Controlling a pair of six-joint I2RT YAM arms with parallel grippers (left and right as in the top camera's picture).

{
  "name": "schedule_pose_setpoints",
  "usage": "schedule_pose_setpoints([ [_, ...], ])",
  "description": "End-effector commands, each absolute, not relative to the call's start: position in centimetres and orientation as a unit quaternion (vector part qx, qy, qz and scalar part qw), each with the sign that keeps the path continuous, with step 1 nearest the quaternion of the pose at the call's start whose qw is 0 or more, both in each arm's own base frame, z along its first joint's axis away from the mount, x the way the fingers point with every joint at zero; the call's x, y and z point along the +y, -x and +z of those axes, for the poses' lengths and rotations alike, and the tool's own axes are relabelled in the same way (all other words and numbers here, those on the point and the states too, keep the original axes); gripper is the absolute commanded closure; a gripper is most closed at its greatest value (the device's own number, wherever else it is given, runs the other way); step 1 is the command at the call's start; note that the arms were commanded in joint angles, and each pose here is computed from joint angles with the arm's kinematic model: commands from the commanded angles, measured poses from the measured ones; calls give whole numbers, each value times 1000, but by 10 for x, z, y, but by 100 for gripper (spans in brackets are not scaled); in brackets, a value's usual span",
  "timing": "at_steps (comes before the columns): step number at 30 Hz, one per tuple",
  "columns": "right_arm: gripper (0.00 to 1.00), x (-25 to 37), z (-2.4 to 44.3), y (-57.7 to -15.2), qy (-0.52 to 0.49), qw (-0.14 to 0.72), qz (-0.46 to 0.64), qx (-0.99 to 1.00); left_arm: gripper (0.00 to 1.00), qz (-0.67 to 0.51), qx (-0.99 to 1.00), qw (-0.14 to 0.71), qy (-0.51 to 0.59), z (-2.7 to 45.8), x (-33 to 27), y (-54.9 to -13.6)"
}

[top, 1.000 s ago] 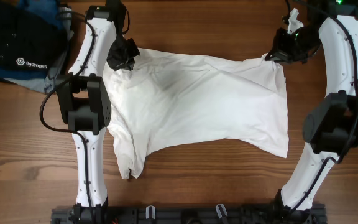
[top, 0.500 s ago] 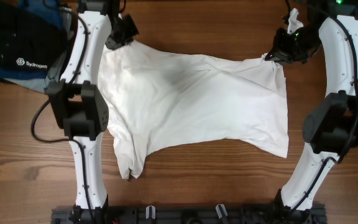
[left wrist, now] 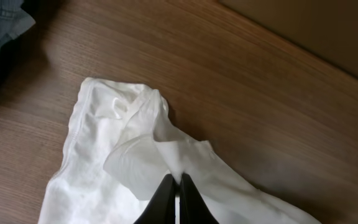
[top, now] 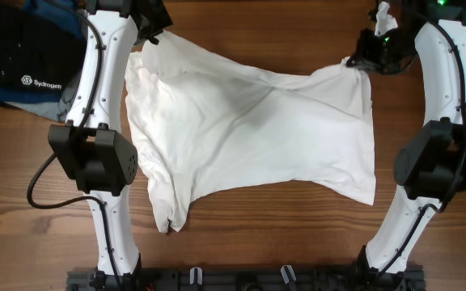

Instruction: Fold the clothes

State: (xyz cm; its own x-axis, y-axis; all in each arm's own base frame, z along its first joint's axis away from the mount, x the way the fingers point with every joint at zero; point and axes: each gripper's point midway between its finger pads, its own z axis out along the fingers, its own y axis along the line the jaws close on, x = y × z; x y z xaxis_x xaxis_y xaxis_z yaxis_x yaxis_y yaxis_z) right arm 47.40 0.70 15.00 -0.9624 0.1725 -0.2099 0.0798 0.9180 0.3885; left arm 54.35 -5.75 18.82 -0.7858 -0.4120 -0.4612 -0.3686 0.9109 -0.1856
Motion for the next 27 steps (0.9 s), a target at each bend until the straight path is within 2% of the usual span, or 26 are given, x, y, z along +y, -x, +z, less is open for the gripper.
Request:
schedule_pose_setpoints([
  [1, 96, 1, 169, -496, -39, 185, 172, 967, 96, -27, 936, 276, 215, 199, -48, -548],
  [16, 96, -38, 216, -580, -24, 383, 73, 921, 96, 8, 916, 325, 237, 212, -24, -564],
  [27, 96, -41, 245, -605, 11, 456, 51, 889, 96, 8, 894, 359, 269, 224, 15, -579],
])
